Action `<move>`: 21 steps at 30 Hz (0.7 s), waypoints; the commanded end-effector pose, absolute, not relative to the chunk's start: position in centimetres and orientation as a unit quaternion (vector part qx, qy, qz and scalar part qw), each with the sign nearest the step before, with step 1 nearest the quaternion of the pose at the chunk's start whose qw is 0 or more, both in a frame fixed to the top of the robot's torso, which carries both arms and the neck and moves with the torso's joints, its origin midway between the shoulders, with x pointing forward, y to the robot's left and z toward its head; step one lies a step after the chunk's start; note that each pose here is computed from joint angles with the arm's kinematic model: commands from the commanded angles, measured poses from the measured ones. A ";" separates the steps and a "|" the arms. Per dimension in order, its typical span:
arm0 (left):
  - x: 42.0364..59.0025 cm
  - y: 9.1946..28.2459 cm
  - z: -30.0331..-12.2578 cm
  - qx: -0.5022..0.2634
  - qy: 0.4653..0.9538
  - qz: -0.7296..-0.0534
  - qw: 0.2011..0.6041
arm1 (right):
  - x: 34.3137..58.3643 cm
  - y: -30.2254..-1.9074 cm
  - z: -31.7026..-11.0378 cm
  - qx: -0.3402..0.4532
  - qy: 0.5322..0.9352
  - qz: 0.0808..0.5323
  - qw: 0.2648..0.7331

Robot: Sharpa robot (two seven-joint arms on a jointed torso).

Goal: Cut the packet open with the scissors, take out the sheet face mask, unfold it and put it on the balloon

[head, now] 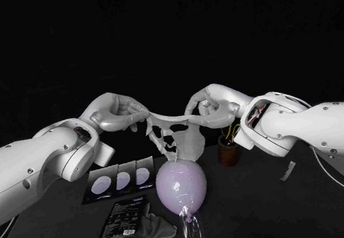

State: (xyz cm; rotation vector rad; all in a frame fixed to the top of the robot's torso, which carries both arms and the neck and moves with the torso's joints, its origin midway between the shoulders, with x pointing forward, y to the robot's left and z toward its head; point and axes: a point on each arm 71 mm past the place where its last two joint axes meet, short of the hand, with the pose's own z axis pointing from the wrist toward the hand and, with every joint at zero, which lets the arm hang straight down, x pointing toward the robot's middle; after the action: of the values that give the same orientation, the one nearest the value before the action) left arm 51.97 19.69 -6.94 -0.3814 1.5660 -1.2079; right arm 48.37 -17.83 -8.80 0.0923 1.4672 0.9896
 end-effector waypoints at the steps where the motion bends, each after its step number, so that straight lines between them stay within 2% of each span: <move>1: 51.1 19.5 -6.7 -0.157 0.660 -0.518 0.521 | 47.6 -17.7 -8.8 0.044 0.652 0.443 0.614; 14: 47.6 20.2 -6.5 -0.163 0.670 -0.535 0.489 | 44.4 -17.6 -9.0 0.059 0.666 0.466 0.580; 21: 46.4 20.2 -6.9 -0.167 0.677 -0.538 0.474 | 43.1 -17.8 -10.2 0.070 0.679 0.470 0.560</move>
State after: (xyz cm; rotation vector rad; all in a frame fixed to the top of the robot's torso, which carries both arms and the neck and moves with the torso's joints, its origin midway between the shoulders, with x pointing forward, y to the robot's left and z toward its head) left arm 46.58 20.38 -6.81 -0.3908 1.6319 -1.2968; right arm 43.33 -17.88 -9.78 0.1509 1.5661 1.0972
